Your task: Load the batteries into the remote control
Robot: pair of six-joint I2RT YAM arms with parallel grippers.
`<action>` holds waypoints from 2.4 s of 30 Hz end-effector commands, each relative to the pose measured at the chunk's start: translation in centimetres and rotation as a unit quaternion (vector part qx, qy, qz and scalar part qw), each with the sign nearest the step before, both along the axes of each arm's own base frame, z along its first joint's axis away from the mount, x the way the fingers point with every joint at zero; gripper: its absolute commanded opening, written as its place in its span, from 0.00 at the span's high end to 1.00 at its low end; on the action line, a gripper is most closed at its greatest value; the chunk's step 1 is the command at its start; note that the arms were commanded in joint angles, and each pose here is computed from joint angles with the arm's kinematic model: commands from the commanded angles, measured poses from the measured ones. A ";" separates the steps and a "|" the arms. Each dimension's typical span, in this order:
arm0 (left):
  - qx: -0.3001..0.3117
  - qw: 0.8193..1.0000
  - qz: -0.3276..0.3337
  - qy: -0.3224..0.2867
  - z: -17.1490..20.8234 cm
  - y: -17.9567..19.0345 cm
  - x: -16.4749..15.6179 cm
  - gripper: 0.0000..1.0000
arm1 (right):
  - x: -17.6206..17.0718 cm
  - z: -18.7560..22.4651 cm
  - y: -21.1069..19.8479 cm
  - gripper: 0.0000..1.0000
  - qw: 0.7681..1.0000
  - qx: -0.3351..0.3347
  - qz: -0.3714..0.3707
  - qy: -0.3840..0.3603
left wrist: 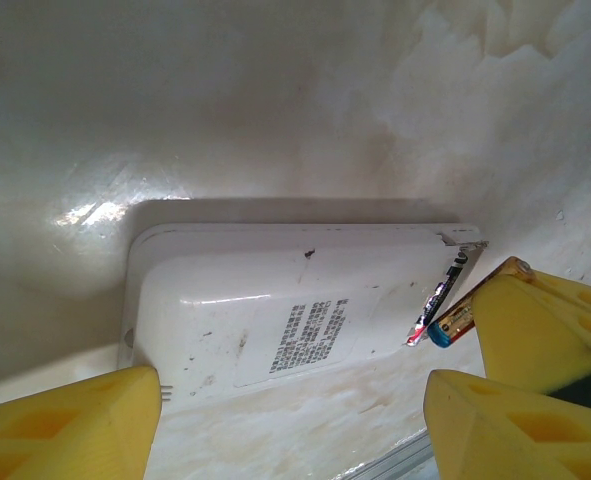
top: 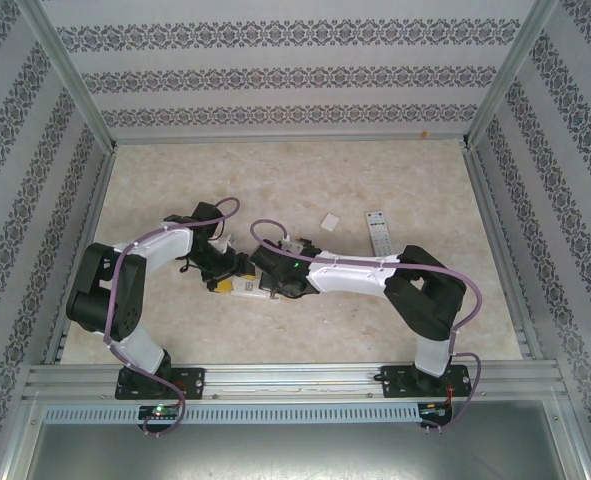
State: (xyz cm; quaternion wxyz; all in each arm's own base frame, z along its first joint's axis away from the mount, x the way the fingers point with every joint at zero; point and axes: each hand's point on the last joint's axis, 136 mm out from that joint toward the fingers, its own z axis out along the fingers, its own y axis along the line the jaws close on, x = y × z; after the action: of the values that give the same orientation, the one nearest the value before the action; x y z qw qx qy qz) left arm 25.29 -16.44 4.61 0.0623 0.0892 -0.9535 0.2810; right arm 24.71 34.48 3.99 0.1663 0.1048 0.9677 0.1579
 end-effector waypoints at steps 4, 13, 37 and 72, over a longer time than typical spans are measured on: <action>-0.003 1.000 0.003 0.010 -0.3 0.0 -0.5 0.28 | -0.6 -0.2 -1.0 0.95 1.000 -0.023 -0.003 -0.003; -0.002 1.000 0.001 0.011 -0.3 0.1 -0.5 0.28 | -0.7 -1.0 -0.8 0.93 1.000 -0.025 -0.002 0.009; -0.001 1.000 0.002 0.013 -0.5 0.2 -0.9 0.28 | -1.9 -2.0 -1.2 0.86 0.999 -0.029 -0.003 0.033; 0.037 0.998 0.006 -0.049 2.6 1.3 1.1 0.26 | -0.7 -0.2 -1.9 0.80 0.998 0.000 -0.041 0.042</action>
State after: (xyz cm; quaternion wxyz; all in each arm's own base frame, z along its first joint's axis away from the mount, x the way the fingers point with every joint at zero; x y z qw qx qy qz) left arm 26.27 -15.98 6.67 0.0169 0.0828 -0.9582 0.2734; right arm 24.32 32.80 5.03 0.1497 0.1428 0.9647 0.1627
